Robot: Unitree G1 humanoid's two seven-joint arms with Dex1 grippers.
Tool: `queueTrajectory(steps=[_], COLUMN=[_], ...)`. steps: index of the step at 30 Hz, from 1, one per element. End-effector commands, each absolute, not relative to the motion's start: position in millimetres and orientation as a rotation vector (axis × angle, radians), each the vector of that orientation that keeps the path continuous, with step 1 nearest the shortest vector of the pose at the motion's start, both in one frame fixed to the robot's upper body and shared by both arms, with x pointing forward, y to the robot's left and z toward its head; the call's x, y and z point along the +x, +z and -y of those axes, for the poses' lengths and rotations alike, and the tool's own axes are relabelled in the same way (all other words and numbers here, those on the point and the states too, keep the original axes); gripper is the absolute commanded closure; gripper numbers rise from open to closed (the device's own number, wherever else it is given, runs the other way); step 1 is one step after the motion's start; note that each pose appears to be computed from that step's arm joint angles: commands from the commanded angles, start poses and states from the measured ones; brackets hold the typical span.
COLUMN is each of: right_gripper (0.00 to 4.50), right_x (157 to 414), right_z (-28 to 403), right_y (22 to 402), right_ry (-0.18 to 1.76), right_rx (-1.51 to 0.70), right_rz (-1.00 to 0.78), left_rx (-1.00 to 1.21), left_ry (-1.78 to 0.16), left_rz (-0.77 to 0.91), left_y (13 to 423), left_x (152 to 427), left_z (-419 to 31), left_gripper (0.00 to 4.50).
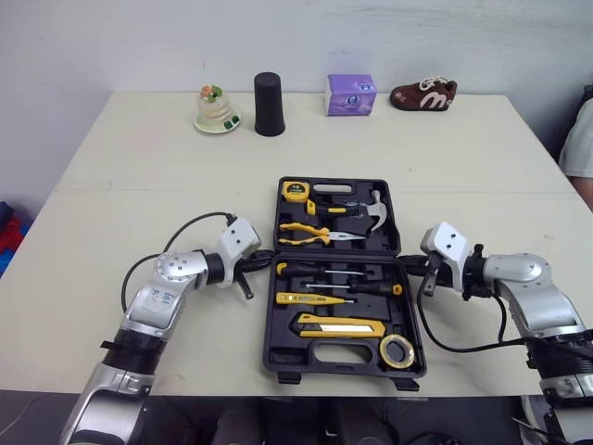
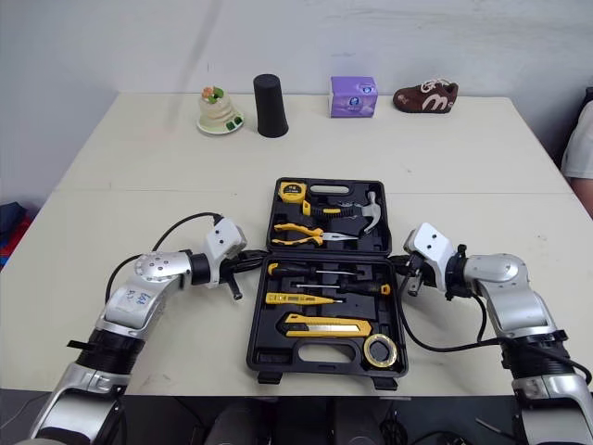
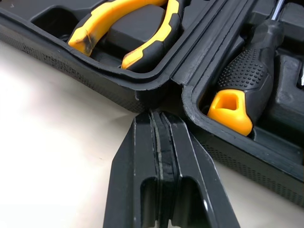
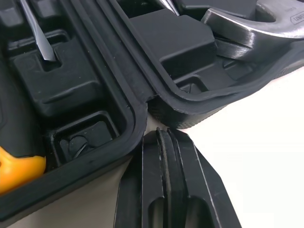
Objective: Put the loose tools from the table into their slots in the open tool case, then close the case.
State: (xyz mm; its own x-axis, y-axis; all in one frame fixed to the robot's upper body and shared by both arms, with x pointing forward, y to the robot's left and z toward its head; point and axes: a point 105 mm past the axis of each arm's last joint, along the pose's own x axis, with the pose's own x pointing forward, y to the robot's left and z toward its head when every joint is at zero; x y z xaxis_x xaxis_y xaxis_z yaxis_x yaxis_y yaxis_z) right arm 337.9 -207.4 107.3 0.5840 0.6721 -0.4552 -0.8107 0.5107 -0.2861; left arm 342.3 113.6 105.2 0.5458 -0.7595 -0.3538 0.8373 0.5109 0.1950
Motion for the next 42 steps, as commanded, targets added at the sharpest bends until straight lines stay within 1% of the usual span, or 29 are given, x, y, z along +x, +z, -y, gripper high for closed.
queueTrajectory(steps=[1, 2, 4, 5, 6, 9, 11, 12, 13, 15, 17, 19, 21, 23, 29, 31, 35, 42], right_gripper=[4.5, 4.5, 3.82, 3.53, 3.14, 1.66, 0.69, 0.17, 0.07, 0.07, 0.07, 0.07, 0.07, 0.07, 0.07, 0.07, 0.07, 0.07], right_x=[337.8, 337.5, 333.2, 331.0, 329.7, 330.0, 327.4, 326.9, 326.5, 327.5, 326.4, 329.3, 342.3, 347.5, 359.5, 362.9, 368.2, 372.3], right_z=[206.8, 214.0, 222.3, 225.3, 226.7, 242.4, 261.5, 260.5, 257.6, 252.1, 245.1, 238.8, 236.1, 228.2, 210.5, 208.4, 202.2, 201.7], right_y=[106.6, 104.3, 107.2, 112.7, 116.8, 136.7, 144.5, 153.8, 159.9, 168.6, 173.1, 179.1, 187.0, 187.6, 184.7, 182.0, 179.8, 168.4], right_ry=[0.924, 0.896, 0.882, 0.877, 0.873, 0.755, 0.611, 0.595, 0.594, 0.574, 0.565, 0.548, 0.473, 0.454, 0.432, 0.414, 0.404, 0.358], right_rx=[-0.551, -0.545, -0.514, -0.501, -0.494, -0.414, -0.361, -0.308, -0.274, -0.213, -0.135, -0.075, -0.022, -0.016, -0.011, -0.004, 0.011, 0.037], right_rz=[-0.299, -0.33, -0.356, -0.351, -0.345, -0.376, -0.502, -0.509, -0.507, -0.529, -0.59, -0.612, -0.608, -0.653, -0.671, -0.677, -0.678, -0.714], left_rx=[0.341, 0.329, 0.314, 0.291, 0.275, 0.243, 0.193, 0.168, 0.153, 0.081, 0.012, 0.021, 0.069, 0.082, 0.096, 0.112, 0.095, 0.095], left_ry=[-0.985, -0.968, -0.898, -0.847, -0.815, -0.783, -0.739, -0.745, -0.75, -0.8, -0.788, -0.778, -0.8, -0.808, -0.736, -0.716, -0.678, -0.688], left_rz=[-0.217, -0.219, -0.189, -0.188, -0.189, -0.254, -0.315, -0.364, -0.396, -0.385, -0.427, -0.476, -0.497, -0.516, -0.529, -0.561, -0.556, -0.582], left_y=[112.0, 113.0, 122.0, 128.1, 131.9, 146.2, 160.5, 166.8, 170.5, 186.9, 196.8, 198.0, 195.1, 190.5, 182.2, 175.4, 172.2, 163.3], left_x=[340.4, 340.9, 346.3, 349.8, 351.7, 348.8, 347.9, 345.4, 343.4, 342.3, 348.3, 352.2, 355.3, 359.2, 381.5, 384.8, 393.0, 392.4], left_z=[-111.2, -115.9, -130.6, -141.0, -147.7, -167.9, -182.7, -184.8, -185.2, -173.5, -160.6, -148.6, -133.6, -124.1, -113.5, -113.7, -115.2, -108.5], left_gripper=[4.47, 4.18, 3.51, 3.14, 2.72, 1.4, 0.52, 0.04, 0.01, 0.01, 0.01, 0.01, 0.01, 0.01, 0.01, 0.01, 0.01, 0.01])
